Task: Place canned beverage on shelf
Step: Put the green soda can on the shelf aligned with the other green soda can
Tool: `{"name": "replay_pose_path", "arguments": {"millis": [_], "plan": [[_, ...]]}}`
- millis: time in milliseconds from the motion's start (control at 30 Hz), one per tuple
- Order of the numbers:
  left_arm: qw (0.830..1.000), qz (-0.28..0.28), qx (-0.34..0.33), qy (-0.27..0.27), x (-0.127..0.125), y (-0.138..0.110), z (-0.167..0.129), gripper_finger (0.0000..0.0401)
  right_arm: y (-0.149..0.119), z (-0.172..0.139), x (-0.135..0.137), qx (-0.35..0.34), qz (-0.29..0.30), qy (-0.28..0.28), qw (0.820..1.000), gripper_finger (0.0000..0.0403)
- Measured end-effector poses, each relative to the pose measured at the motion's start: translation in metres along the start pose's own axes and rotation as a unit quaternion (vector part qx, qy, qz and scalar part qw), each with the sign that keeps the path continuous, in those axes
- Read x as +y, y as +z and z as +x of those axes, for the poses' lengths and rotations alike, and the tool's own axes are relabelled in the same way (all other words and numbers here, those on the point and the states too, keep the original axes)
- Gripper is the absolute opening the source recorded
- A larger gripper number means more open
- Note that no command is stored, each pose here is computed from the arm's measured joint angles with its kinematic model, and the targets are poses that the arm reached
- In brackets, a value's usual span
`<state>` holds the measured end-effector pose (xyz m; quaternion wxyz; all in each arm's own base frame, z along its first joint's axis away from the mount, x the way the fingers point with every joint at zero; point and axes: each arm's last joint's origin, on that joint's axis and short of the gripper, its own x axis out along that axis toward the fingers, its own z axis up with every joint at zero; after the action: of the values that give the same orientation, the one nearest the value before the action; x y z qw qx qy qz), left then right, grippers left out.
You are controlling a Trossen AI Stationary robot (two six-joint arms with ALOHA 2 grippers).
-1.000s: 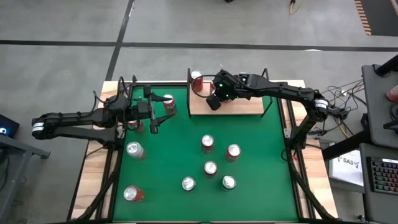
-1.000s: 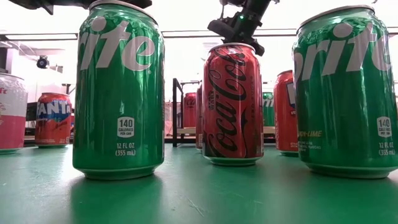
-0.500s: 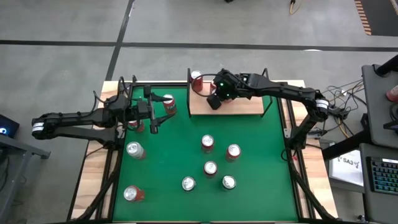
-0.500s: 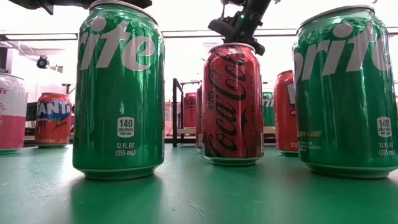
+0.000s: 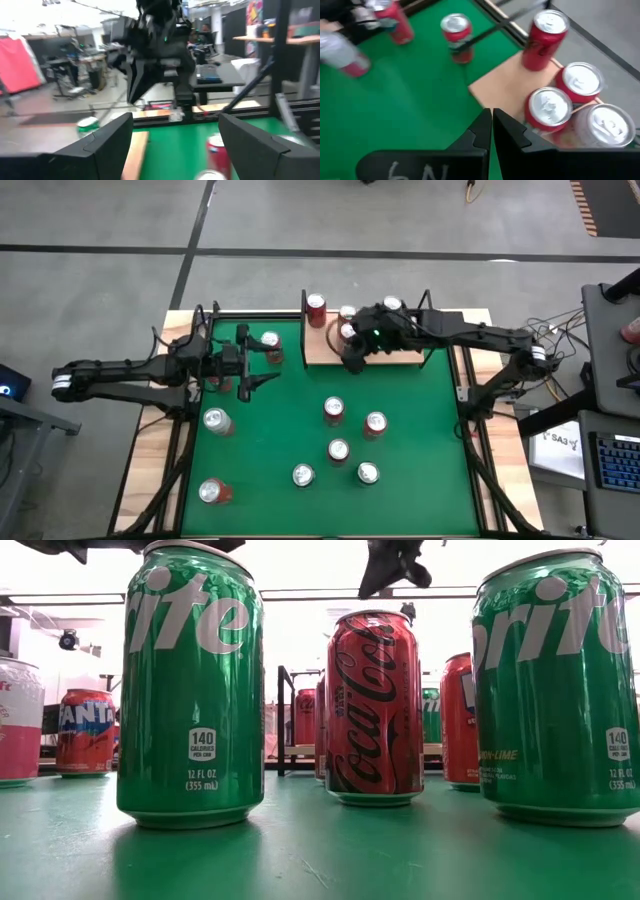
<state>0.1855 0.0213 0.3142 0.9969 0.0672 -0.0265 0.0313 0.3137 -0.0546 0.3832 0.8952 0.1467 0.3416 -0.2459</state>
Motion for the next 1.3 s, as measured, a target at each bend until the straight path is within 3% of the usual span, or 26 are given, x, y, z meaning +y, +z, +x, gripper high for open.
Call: {"name": "replay_pose_path", "arguments": {"millis": [300,733,1100,1300], "plan": [[0.996,-0.068,0.004,-0.063,-0.03,-0.002,0.009,0.0278,-0.031,-0.042,0.042,-0.028,-0.05,0.025,0.998,0.0009],[0.983,-0.137,0.033,-0.118,-0.062,-0.009,0.018,0.0278,-0.08,-0.057,0.094,0.0,-0.093,0.087,0.992,0.0009],[0.952,-0.255,0.098,-0.137,-0.081,-0.022,0.023,0.0278,-0.105,-0.069,0.114,-0.001,-0.107,0.102,0.989,0.0009],[0.94,-0.262,0.145,-0.163,-0.103,-0.036,0.029,0.0278,-0.111,-0.066,0.117,0.001,-0.108,0.107,0.988,0.0009]]}}
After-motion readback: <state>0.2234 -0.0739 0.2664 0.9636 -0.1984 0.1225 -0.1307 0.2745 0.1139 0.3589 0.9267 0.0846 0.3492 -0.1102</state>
